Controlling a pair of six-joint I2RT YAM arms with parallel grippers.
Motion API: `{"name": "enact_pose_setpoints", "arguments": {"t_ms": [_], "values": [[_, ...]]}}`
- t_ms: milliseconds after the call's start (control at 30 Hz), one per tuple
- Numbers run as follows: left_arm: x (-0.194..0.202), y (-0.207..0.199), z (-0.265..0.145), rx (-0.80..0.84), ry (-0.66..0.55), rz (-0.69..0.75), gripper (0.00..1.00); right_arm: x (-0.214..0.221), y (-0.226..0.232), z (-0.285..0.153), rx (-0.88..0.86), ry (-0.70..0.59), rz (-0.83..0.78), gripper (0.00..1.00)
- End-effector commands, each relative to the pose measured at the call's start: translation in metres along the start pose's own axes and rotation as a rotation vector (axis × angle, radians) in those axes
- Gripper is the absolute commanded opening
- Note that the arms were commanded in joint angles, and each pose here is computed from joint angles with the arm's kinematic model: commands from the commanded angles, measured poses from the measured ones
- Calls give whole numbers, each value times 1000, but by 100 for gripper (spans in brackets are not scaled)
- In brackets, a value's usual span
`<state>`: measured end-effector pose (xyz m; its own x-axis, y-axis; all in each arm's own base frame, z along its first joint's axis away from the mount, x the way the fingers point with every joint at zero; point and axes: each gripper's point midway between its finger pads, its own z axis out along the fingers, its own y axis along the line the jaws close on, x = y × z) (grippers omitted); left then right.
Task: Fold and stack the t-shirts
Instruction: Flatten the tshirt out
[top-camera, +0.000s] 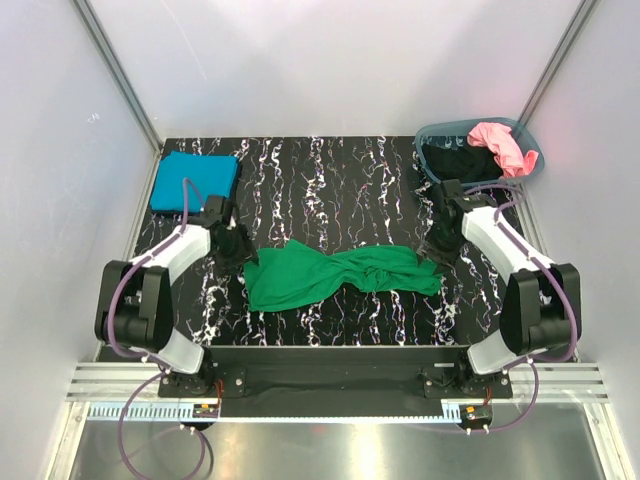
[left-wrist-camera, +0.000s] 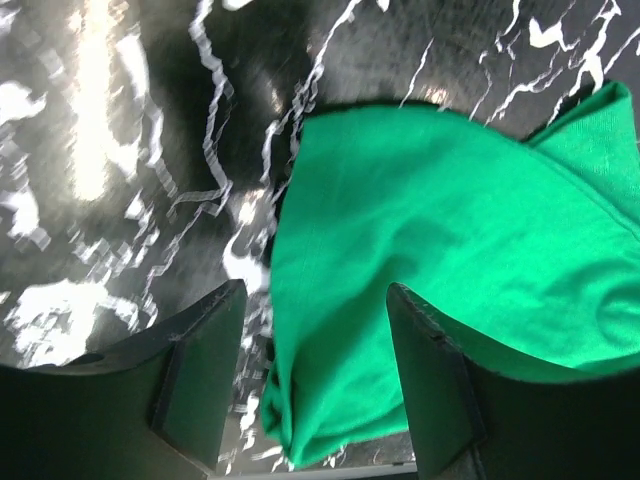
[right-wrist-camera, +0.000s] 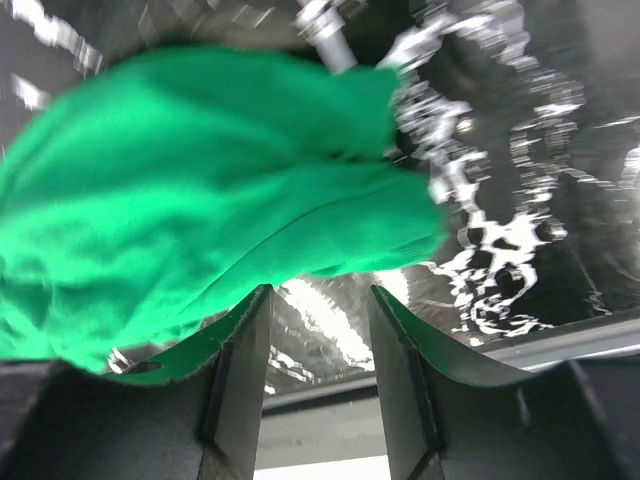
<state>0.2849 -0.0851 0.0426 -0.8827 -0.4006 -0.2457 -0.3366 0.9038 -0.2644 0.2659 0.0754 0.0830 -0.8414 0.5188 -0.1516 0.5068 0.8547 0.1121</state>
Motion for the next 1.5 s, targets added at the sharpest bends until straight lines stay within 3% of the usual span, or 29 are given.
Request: {"name": "enact_pose_setpoints", "arguments": {"t_ms": [0,133,167,200,333,467,567,600,667,700,733,967,1133,1300,1467], "values": [[-16,-19,14,81,-13,46,62,-22,-24,-11,51,-101,117,50],[-17,-20,20,81,7,61,55,-24,-29,0,63,-86,131,50],[-18,-23,20,94,9,64,47,-22,-29,1,55,-78,138,50],[-17,-23,19,91,14,63,31,-21,-29,2,52,-78,143,50],[-24,-28,9,101,0,74,0,-21,-32,11,56,-88,169,50],[-36,-38,-8,124,-33,83,0,-32,-42,27,92,-108,175,49],[-47,-48,-26,150,-69,71,0,-46,-43,26,92,-151,183,40],[-52,-53,-36,163,-90,60,0,-54,-43,23,92,-175,178,28],[-56,-57,-47,175,-114,47,0,-65,-46,18,112,-216,165,18],[-60,-59,-54,179,-134,29,0,-72,-44,12,109,-242,145,6],[-65,-65,-65,201,-165,26,0,-78,-43,11,108,-264,137,1],[-80,-83,-109,278,-257,6,0,-96,-23,-20,4,-332,118,0],[-98,-93,-162,307,-367,8,0,-115,-10,-98,-86,-457,143,0],[-120,-98,-246,322,-549,-19,0,-142,-8,-215,-201,-719,231,0],[-109,-102,-281,406,-592,-54,0,-121,-26,-277,-267,-811,318,0]]}}
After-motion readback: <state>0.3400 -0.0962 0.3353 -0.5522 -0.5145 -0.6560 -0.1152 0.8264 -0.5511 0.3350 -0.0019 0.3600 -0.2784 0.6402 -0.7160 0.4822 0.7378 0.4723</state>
